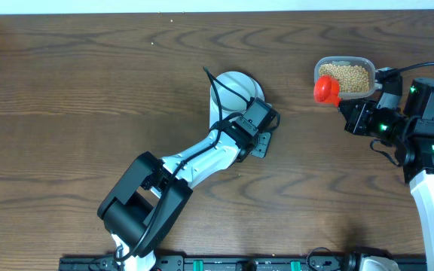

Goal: Scoop item into bowl and weigh 50g on scale

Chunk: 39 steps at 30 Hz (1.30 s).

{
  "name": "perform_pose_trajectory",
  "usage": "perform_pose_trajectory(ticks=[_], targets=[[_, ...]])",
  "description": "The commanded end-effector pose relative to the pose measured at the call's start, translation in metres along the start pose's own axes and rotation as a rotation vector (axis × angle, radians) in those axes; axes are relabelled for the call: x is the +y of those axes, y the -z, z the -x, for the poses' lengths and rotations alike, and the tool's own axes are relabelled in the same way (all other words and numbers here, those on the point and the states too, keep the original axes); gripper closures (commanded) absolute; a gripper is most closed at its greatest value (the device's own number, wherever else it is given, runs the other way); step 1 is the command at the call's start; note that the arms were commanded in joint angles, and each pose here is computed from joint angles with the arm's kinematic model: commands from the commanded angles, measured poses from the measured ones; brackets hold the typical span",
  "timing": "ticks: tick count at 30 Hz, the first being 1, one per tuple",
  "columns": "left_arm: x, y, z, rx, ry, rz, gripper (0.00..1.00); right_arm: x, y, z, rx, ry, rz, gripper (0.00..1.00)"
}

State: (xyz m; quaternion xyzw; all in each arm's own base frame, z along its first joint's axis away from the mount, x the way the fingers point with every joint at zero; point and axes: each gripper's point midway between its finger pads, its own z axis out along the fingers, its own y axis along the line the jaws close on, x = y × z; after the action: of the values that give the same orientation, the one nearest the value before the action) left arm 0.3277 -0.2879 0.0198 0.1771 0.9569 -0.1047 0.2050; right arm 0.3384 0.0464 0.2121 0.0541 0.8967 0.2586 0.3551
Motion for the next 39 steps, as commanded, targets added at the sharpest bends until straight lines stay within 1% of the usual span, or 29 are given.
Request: perform_pose_trajectory(ticks=[1, 25, 28, 31, 39], targets=[[0.016, -0.011, -0.017, 0.054, 0.028, 0.064, 0.42, 0.004, 0.007, 0.008, -0.026, 0.026, 0.002, 0.99], [0.022, -0.011, -0.017, 0.053, 0.06, 0.096, 0.42, 0.003, 0.007, 0.005, -0.017, 0.034, -0.004, 0.99], [0.02, -0.011, -0.017, 0.055, 0.056, 0.084, 0.42, 0.003, 0.007, 0.006, -0.017, 0.035, -0.003, 0.99], [0.011, -0.011, -0.018, 0.064, 0.025, 0.036, 0.42, 0.003, 0.007, 0.006, -0.017, 0.035, -0.003, 0.99], [0.01, -0.011, -0.018, 0.065, 0.022, 0.029, 0.42, 0.003, 0.007, 0.006, -0.017, 0.035, -0.004, 0.99]])
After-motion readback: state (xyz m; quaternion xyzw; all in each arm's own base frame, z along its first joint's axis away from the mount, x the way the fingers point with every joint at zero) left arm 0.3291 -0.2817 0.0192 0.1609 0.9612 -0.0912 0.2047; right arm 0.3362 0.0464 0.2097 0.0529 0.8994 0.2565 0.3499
